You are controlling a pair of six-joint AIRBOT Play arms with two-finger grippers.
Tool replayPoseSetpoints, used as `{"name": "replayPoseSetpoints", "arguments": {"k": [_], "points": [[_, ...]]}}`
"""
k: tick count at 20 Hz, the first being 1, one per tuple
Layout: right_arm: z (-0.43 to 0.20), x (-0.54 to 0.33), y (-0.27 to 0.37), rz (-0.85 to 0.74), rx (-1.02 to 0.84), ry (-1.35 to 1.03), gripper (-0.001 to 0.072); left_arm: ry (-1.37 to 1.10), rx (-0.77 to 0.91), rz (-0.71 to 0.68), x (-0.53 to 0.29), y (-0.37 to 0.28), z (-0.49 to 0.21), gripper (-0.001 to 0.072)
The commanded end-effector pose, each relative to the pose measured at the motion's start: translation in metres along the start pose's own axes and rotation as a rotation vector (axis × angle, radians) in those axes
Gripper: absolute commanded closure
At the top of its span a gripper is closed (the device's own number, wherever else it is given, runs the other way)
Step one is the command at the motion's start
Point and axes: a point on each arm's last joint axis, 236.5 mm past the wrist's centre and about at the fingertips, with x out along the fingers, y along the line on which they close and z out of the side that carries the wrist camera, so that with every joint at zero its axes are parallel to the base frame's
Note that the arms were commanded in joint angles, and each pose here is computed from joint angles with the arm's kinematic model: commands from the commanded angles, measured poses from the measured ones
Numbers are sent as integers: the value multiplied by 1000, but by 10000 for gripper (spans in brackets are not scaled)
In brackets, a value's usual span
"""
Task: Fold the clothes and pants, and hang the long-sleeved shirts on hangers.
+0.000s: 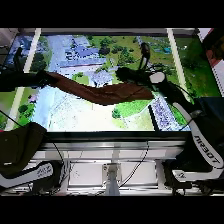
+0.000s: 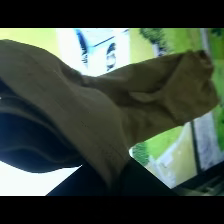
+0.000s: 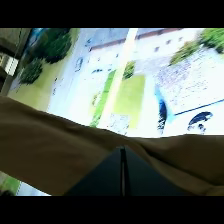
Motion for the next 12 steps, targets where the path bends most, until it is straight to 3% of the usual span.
{"name": "replayPoseSetpoints", "arguments": {"k": [1, 6, 12], "points": [[-55, 51, 17, 21, 49, 143, 697, -67, 0, -103, -19, -45, 10, 680], [-153, 101, 20, -14, 258, 391, 697, -38, 17, -141, -11, -65, 4, 680], [-188, 121, 87, 70, 144, 445, 696, 22, 72, -197, 15, -100, -12, 680]]}}
